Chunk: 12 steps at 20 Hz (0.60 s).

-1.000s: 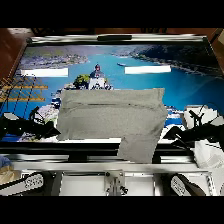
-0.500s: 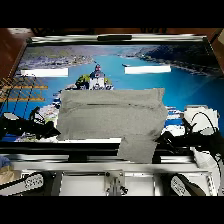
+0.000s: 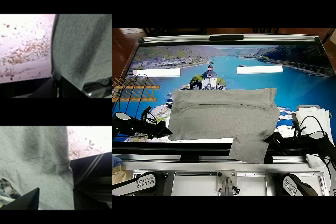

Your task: Fold the shirts.

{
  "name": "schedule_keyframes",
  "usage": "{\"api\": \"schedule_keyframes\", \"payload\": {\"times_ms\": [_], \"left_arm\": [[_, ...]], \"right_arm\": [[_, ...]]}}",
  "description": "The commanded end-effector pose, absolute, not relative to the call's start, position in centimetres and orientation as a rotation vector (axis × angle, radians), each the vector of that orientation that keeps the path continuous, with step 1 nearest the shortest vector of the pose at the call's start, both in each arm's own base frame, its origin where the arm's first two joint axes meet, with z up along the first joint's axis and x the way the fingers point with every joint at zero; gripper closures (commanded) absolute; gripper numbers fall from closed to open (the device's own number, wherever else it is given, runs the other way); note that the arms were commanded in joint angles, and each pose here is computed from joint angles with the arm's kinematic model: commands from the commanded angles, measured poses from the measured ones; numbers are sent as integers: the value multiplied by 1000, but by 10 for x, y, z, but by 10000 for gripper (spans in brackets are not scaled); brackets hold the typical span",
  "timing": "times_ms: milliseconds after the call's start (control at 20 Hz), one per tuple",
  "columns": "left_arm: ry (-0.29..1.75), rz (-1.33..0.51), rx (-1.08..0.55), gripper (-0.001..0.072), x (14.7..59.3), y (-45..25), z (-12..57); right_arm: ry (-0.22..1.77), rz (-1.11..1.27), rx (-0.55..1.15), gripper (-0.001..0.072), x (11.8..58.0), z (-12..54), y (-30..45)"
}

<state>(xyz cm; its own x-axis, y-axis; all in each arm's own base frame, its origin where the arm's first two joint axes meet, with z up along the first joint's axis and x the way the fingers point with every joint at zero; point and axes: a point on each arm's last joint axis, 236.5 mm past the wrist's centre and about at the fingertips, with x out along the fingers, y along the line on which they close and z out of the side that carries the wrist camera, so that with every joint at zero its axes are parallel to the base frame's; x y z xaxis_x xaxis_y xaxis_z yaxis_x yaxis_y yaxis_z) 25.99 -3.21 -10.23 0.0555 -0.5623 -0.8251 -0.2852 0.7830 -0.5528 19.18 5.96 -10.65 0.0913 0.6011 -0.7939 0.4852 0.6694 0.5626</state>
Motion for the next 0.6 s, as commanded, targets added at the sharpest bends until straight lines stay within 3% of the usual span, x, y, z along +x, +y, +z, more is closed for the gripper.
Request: {"api": "schedule_keyframes", "payload": {"times_ms": [0,50,150,250,350,400,550], "left_arm": [[1525,-229,-702,672,263,-30,-103],[1523,-227,-701,672,264,-29,-103],[1523,-227,-701,672,264,-29,-103],[1524,-227,-702,672,264,-30,-103],[1530,-233,-704,672,262,-31,-103],[1528,-233,-703,672,263,-30,-102],[1507,-319,-638,672,271,-30,-87]], "right_arm": [[1532,104,939,223,194,-108,61],[1529,110,934,224,195,-108,63],[1553,142,852,315,193,-112,73],[1613,156,784,355,184,-121,84],[1634,187,749,583,181,-121,87],[1630,209,732,624,183,-116,87],[1539,335,631,625,210,-78,86]]}}
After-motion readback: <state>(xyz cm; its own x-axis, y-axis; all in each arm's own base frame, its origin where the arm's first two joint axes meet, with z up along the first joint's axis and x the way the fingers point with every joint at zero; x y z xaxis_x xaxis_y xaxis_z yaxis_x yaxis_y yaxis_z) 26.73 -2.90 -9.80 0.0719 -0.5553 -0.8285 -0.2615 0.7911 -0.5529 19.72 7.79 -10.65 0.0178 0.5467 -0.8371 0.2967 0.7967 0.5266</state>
